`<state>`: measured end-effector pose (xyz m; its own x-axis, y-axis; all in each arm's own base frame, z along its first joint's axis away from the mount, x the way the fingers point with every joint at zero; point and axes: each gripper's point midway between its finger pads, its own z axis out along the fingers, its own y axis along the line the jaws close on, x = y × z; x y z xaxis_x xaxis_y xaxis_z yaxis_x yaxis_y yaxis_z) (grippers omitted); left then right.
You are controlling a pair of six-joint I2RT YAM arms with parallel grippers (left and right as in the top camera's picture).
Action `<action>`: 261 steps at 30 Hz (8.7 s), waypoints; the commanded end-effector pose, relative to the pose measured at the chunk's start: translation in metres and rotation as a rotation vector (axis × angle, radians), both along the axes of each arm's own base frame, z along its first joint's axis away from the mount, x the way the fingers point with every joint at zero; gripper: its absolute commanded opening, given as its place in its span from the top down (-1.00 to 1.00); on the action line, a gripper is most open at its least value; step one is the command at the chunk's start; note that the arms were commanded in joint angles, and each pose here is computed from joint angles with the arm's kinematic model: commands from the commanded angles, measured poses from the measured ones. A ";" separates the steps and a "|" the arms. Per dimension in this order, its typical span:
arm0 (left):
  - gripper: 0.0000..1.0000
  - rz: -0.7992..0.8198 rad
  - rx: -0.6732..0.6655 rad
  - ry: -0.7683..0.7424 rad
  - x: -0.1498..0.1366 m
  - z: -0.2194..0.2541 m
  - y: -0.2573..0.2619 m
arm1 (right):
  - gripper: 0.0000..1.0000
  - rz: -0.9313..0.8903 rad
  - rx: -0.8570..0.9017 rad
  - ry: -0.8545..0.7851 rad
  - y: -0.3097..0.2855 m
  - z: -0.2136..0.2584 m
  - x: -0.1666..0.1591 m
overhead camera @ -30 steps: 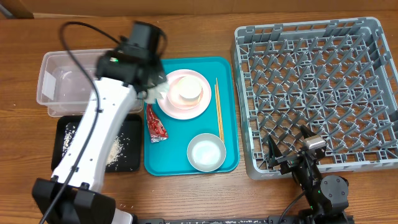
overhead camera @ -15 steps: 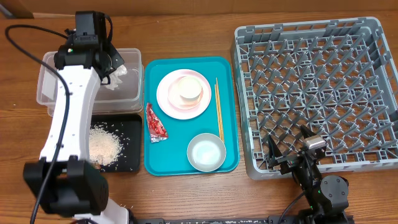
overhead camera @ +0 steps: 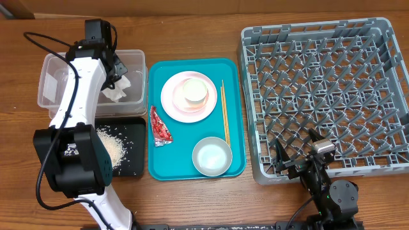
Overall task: Sort waste into correct bins and load items into the dishwasher
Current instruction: 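Carry the tissues with the left gripper and drop them into the clear bin, then move the left gripper back to the red wrapper on the teal tray, then lower the left gripper and grasp the red snack wrapper, then carry the red wrapper with the left gripper and drop it into the clear bin, then move the left gripper over the cream cup on the pink plate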
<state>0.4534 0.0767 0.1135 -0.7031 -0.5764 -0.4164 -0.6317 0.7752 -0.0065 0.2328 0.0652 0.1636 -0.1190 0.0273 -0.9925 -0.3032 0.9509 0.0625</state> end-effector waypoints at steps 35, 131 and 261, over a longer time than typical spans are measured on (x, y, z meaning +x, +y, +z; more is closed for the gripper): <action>0.83 -0.440 -0.181 0.419 -0.181 0.054 -0.138 | -0.99 0.005 0.002 -0.015 0.001 0.003 -0.001; 0.90 -0.436 -0.108 0.276 -0.164 -0.105 -0.134 | -1.00 0.005 0.001 -0.014 0.001 0.003 -0.001; 0.92 -0.614 -0.506 0.090 -0.157 0.093 -0.221 | -1.00 0.454 0.020 -0.074 0.066 0.017 -0.039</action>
<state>0.2947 -0.1431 0.2027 -0.9774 -0.1637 -0.1339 -0.0946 0.9046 -0.4157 0.2268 0.0821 0.1683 -0.0948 0.0046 -0.9955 -0.4044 0.9136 0.0427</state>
